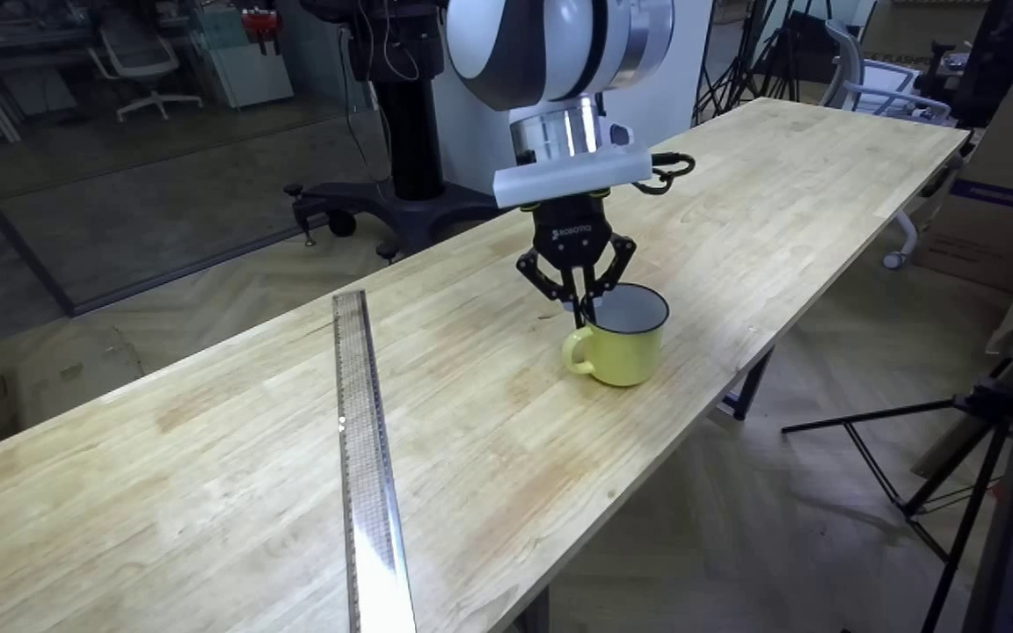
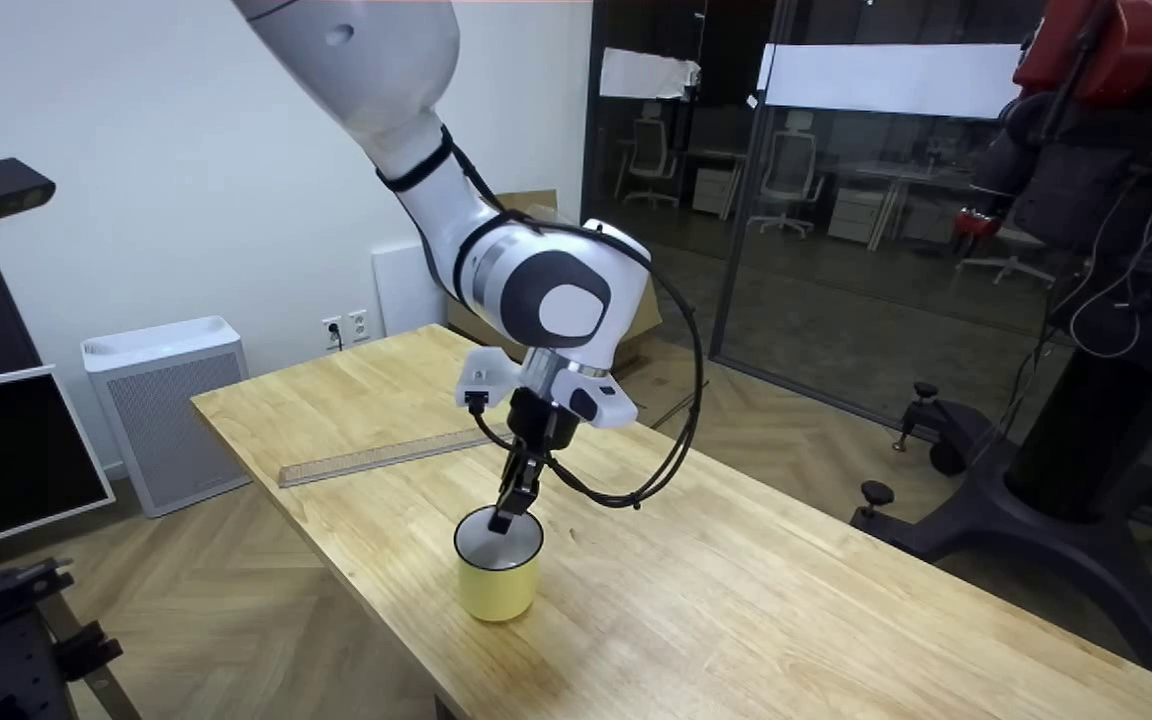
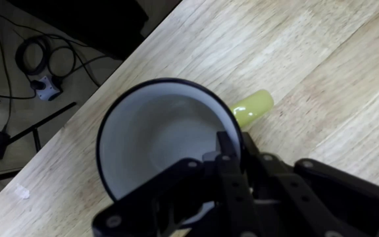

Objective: Move the cup forward

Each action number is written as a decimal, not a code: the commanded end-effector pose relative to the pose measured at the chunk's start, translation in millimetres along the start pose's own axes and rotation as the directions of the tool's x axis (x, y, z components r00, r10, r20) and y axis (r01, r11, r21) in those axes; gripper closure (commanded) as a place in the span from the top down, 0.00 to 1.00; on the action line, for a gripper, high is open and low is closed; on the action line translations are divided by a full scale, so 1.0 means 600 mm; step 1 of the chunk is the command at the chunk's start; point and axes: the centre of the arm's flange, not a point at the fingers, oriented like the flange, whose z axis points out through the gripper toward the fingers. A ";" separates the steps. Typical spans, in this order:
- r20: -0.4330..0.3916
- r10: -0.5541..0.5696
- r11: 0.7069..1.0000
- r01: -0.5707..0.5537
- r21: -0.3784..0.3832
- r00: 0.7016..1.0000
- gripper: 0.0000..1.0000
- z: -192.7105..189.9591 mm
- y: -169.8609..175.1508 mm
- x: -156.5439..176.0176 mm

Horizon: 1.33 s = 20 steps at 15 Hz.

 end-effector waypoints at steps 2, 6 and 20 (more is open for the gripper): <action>0.031 0.021 0.999 -0.023 0.042 0.999 0.03 0.006 0.031 -0.020; 0.033 0.026 0.999 -0.027 0.046 0.999 0.35 0.006 0.036 -0.020; -0.163 0.063 0.996 -0.052 0.069 0.985 1.00 -0.044 0.075 -0.059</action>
